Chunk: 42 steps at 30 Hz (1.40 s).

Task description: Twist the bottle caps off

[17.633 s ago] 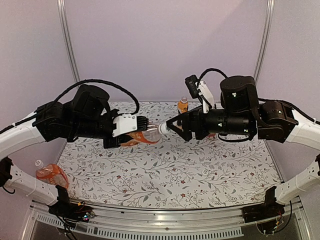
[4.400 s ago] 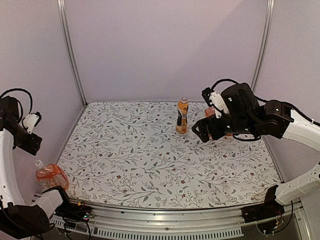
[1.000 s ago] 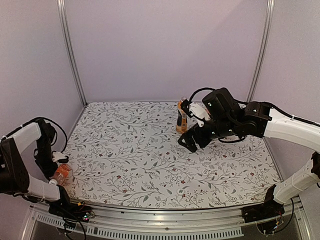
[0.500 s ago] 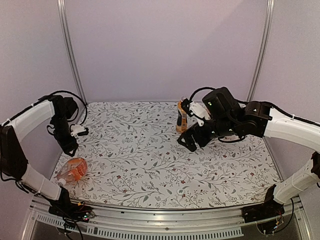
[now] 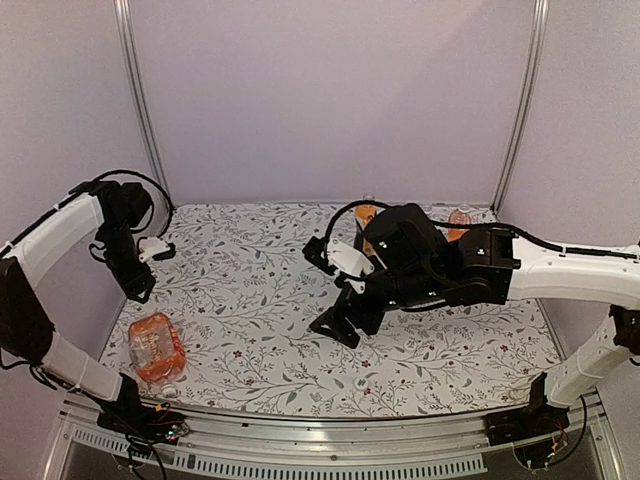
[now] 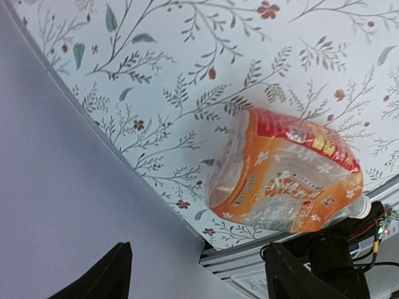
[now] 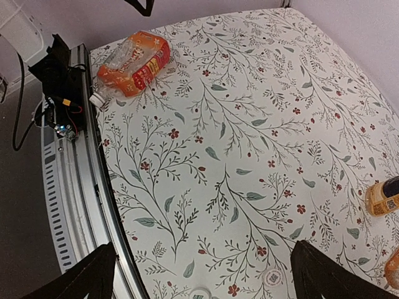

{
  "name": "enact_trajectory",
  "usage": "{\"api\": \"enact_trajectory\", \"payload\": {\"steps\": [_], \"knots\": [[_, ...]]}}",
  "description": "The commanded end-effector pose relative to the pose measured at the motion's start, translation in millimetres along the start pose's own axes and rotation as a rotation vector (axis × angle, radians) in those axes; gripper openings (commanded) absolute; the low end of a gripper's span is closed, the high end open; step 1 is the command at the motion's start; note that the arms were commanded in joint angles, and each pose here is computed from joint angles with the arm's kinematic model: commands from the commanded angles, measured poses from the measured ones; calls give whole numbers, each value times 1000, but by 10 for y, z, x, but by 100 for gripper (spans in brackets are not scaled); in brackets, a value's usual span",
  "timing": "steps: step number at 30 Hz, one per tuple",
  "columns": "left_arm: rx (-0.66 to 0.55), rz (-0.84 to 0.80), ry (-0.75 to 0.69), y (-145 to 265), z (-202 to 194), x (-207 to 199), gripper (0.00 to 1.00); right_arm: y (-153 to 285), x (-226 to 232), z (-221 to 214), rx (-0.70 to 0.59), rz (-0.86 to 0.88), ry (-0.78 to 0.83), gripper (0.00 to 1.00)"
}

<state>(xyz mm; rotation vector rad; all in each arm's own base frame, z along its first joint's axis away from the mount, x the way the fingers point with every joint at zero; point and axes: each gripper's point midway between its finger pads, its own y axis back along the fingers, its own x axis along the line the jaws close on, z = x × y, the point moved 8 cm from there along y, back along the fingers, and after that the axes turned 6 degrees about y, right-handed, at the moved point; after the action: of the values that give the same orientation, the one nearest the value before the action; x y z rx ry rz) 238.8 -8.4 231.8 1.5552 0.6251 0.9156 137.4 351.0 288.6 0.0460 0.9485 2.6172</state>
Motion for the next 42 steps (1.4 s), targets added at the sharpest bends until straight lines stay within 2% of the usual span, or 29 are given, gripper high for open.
{"api": "enact_trajectory", "payload": {"steps": [1,4,6,10,13,16,21,28,33,37,42], "knots": [[335,-1,34,7,-835,387,73,-87,41,90,-28,23,47,99],[434,27,95,-70,-1198,583,70,-117,44,8,0,16,47,99],[482,-17,46,-202,-1359,411,69,-123,42,-42,8,8,49,99],[623,-104,-111,-716,-1659,-124,70,-133,28,-117,14,-10,52,99],[627,-122,-137,-933,-1640,-323,69,-139,32,-154,19,-10,54,99],[587,-117,-163,-929,-1342,-456,68,-156,38,-176,26,-4,52,99],[575,33,-252,-865,-739,-527,67,-165,33,-196,29,-9,31,99],[516,-118,-402,-850,190,-1146,63,-122,-1,-289,36,-59,-58,99],[430,-200,-514,-741,800,-1687,62,-35,-49,-327,34,-108,-123,99],[365,-309,-563,-430,949,-1943,62,25,-125,-378,44,-198,-179,99],[244,-396,-522,26,828,-1847,64,-161,-182,-577,96,-322,-355,98]]}}
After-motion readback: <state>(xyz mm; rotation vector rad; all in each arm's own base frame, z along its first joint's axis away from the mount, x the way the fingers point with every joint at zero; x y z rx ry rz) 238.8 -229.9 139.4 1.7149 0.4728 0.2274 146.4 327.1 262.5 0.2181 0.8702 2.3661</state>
